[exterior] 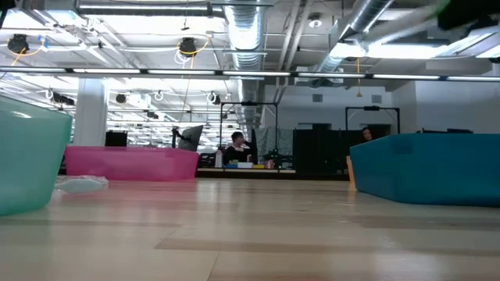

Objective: Pick & Place Toothbrushes
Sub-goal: Put the green toothbrush into the blue bin

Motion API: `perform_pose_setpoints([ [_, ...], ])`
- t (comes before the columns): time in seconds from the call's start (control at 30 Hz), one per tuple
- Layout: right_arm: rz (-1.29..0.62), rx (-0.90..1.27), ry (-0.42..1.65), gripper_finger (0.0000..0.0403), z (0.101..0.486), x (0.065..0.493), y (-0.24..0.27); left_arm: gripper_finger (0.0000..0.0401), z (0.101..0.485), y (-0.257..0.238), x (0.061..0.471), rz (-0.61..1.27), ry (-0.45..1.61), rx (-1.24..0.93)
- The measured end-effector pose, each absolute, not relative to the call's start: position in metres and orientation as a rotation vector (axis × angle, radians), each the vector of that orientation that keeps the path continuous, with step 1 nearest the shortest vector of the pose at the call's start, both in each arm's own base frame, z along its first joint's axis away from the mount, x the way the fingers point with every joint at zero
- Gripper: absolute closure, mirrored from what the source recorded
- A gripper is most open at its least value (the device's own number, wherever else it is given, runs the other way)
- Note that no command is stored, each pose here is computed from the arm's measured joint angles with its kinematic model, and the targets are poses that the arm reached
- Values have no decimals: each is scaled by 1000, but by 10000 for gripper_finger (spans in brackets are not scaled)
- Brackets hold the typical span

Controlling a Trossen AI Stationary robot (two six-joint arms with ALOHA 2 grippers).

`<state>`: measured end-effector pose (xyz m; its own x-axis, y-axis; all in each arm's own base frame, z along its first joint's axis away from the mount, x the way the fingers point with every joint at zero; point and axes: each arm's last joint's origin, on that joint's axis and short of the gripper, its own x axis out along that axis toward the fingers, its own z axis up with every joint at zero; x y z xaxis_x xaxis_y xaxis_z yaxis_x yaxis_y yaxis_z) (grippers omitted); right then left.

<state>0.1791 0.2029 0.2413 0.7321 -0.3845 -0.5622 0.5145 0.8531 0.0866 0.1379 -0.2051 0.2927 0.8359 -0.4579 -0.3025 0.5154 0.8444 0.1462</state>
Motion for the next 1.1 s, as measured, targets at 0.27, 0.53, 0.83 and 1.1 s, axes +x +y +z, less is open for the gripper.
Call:
perform_pose_setpoints([
  [0.27,-517,421,803,390,219,154,137,249,293,-194,154,-468,253,293],
  [0.53,-498,405,874,390,200,148,106,249,291,-177,173,-447,276,342],
  [0.83,-375,420,1024,390,182,161,80,249,292,-168,184,-505,287,289],
  [1.1,-329,453,1118,387,165,162,64,249,292,-173,179,-529,285,257],
])
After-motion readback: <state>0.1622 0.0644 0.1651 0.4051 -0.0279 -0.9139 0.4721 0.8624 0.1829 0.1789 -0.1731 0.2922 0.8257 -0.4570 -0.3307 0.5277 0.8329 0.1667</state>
